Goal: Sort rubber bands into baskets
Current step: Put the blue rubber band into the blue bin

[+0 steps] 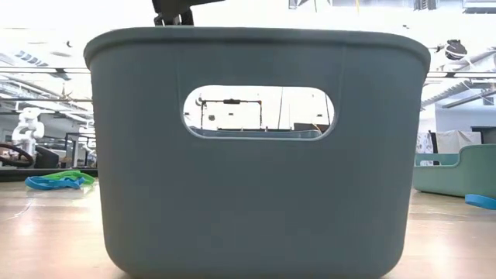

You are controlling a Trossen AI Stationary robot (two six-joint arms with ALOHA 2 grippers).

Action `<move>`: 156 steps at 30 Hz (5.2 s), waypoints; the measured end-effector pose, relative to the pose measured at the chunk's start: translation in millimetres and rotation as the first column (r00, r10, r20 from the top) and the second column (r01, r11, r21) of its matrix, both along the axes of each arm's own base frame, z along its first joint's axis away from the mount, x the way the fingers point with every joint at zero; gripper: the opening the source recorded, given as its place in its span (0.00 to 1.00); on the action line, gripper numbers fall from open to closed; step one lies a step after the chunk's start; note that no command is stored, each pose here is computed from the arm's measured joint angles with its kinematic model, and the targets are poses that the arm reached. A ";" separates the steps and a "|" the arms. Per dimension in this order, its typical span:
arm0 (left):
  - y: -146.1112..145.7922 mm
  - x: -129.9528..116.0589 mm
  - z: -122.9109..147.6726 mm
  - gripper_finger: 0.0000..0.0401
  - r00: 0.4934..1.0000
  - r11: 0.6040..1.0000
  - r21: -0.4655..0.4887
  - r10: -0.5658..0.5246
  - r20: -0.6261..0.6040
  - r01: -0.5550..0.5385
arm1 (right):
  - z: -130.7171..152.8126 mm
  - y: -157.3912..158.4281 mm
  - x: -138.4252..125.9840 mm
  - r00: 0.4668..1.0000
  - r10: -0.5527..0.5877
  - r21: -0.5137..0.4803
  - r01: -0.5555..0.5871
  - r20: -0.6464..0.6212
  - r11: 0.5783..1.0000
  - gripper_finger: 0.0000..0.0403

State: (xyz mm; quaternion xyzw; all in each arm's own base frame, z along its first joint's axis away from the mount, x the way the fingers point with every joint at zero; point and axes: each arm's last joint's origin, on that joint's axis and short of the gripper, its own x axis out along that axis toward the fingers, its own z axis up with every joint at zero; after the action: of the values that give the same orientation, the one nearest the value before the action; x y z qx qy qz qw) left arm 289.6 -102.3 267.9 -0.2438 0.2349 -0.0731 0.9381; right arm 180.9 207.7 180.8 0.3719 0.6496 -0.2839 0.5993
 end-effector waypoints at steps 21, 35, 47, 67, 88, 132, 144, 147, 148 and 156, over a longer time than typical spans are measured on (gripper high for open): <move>0.2 22.4 -10.8 0.37 0.998 0.998 -0.002 -0.064 -0.023 0.064 | -47.5 9.8 -31.8 0.993 -0.118 0.016 0.118 0.020 0.993 0.37; -0.1 23.1 -8.9 0.37 0.998 0.998 -0.020 -0.057 -0.007 0.057 | -25.2 19.7 -25.4 0.990 -0.117 0.008 0.117 0.080 0.993 0.01; -4.6 70.2 -49.0 0.37 1.000 0.823 -0.568 0.024 -0.020 -0.031 | 38.9 21.4 13.0 0.893 -0.074 -0.076 0.120 0.444 0.990 0.00; -1.1 92.6 -66.7 0.37 0.990 0.676 -0.724 0.114 -0.078 -0.135 | 93.9 -30.2 90.6 0.806 0.095 -0.182 0.016 0.584 0.983 0.00; -0.7 95.0 -68.0 0.37 0.987 0.751 -0.640 0.129 -0.099 -0.162 | 97.8 -54.7 113.3 0.773 0.144 -0.181 -0.038 0.618 0.983 0.00; -61.0 56.6 -101.0 0.00 0.912 0.902 -0.427 -0.120 -0.393 -0.065 | 97.8 -26.5 97.6 0.736 0.315 -0.168 -0.270 0.599 0.948 0.34; -61.7 66.0 -78.5 0.00 0.882 0.966 -0.240 -0.028 -0.470 -0.097 | 97.0 -29.8 98.4 0.713 0.392 -0.225 -0.322 0.581 0.919 0.33; -57.4 67.2 -78.6 0.01 0.878 0.967 -0.232 -0.017 -0.478 -0.108 | 96.6 -29.7 97.6 0.716 0.396 -0.227 -0.325 0.575 0.918 0.33; -56.3 67.3 -79.0 0.02 0.876 0.967 -0.230 -0.014 -0.483 -0.111 | 96.2 -28.3 96.0 0.716 0.405 -0.231 -0.333 0.569 0.914 0.33; -53.8 68.2 -79.1 0.17 0.876 0.970 -0.225 -0.024 -0.481 -0.097 | 92.5 -19.7 83.0 0.740 0.438 -0.236 -0.369 0.511 0.899 0.33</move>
State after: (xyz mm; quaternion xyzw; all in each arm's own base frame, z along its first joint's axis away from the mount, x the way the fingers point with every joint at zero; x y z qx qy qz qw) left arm 357.8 -156.1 188.8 -0.3711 0.4448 -0.0206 0.8149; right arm 263.9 188.0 273.3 0.2514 0.4955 -0.0660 0.8288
